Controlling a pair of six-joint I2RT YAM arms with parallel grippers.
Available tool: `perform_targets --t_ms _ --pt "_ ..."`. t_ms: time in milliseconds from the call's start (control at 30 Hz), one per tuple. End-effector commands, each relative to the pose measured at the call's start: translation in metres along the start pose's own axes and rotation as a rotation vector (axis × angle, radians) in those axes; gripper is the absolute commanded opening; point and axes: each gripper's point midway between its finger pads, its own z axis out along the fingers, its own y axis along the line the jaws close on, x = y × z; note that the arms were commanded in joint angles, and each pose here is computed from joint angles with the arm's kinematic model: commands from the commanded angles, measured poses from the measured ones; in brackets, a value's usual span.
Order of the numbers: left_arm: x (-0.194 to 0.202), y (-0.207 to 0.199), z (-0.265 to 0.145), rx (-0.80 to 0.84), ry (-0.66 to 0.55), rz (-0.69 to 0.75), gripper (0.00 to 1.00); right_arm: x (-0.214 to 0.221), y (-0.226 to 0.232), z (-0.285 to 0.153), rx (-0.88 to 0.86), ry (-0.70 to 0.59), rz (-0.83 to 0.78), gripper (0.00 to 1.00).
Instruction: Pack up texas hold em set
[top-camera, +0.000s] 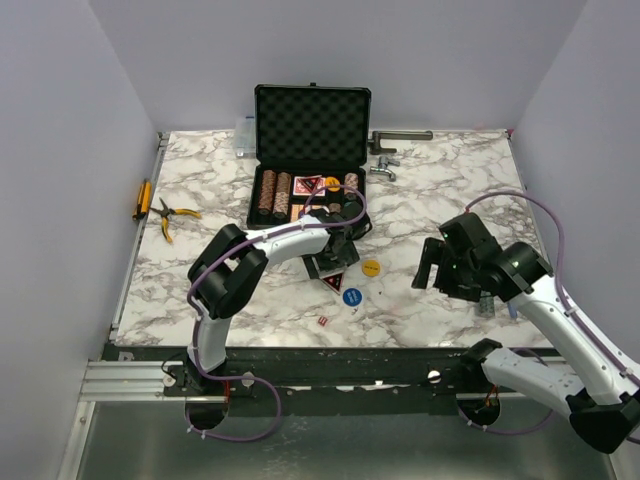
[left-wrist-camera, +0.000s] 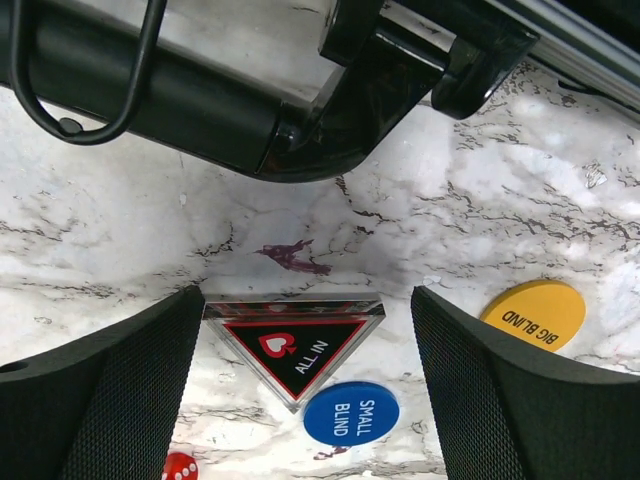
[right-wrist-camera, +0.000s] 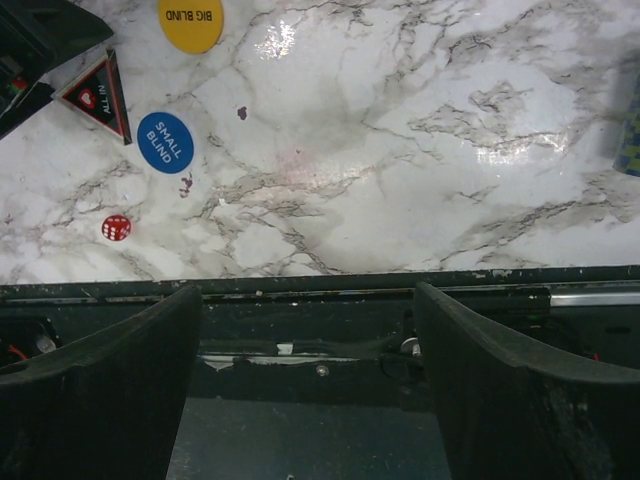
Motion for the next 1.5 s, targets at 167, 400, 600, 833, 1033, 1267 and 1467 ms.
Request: perform_targets --t_ms 167,400,600,833,1033,1267,1467 --pt "0.016 -0.005 0.012 0.008 0.025 0.001 0.80 0.016 -0.015 -0.002 0.025 0.019 0.029 0.89" --pt "0.033 -0.014 0.010 0.039 0.078 0.004 0.77 0.018 -0.018 -0.012 0.023 0.014 0.055 0.89" --pt "0.044 -0.028 0.004 0.068 0.087 0.063 0.76 0.015 -0.017 -0.019 0.022 0.008 0.057 0.88" --pt "0.046 -0.029 0.004 0.028 0.091 0.132 0.92 0.014 -0.017 -0.019 0.031 0.013 0.044 0.89" --pt "0.056 -0.034 0.004 -0.024 0.105 0.225 0.91 0.014 -0.016 -0.015 0.029 0.018 0.043 0.88" --pt "0.075 -0.037 0.001 -0.021 0.154 0.258 0.82 0.011 -0.016 -0.017 0.036 0.007 0.041 0.88" --pt "0.091 -0.040 -0.003 -0.029 0.166 0.319 0.78 0.012 -0.017 -0.011 0.037 0.004 0.046 0.89"
